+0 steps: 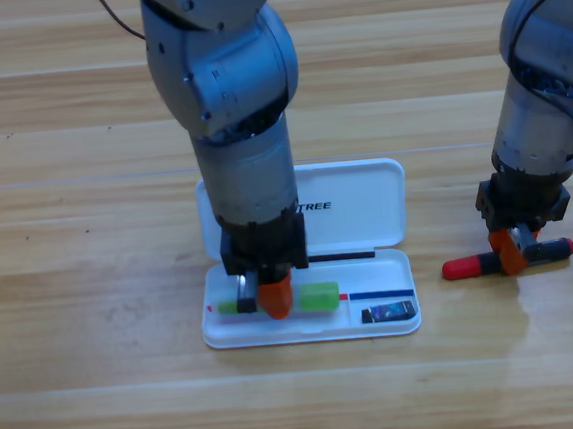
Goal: Clean up eraser and pencils
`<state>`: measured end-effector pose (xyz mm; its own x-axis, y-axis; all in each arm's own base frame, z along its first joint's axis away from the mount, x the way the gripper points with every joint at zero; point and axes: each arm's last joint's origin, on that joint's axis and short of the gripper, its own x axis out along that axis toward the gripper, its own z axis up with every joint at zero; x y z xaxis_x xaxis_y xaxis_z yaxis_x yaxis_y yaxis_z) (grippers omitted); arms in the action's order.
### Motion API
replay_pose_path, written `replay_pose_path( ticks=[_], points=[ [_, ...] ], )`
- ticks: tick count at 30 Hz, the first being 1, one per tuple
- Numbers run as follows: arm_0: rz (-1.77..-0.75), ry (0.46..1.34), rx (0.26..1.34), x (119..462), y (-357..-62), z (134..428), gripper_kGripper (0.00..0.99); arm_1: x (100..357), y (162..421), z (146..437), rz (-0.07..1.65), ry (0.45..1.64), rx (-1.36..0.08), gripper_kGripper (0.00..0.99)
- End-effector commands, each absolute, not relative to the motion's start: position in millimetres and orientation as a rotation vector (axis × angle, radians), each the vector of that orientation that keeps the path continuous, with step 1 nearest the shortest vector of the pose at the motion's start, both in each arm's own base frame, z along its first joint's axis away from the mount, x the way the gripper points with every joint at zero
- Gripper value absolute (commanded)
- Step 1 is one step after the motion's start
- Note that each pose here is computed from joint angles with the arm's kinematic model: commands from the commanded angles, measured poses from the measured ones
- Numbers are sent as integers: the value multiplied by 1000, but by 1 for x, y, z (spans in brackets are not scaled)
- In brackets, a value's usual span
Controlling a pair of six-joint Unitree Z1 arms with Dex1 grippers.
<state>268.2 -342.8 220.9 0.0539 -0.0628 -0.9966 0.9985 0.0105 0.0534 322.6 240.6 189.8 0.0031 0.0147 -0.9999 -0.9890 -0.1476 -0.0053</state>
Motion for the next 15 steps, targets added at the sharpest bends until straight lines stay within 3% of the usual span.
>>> replay_pose_path(
  ticks=[1, 5, 15],
  points=[
    [-1217, 1205, 1205, 263, -351, 192, 0, 330, 232, 169, 1329, 1193, -1262, 0],
    [-1217, 1210, 1207, 263, -351, 190, 0, 330, 231, 175, 1297, 1194, -1272, 0],
    [-1220, 1247, 1204, 261, -349, 186, 0, 305, 240, 239, 1229, 1164, -1290, 0]
  ],
)
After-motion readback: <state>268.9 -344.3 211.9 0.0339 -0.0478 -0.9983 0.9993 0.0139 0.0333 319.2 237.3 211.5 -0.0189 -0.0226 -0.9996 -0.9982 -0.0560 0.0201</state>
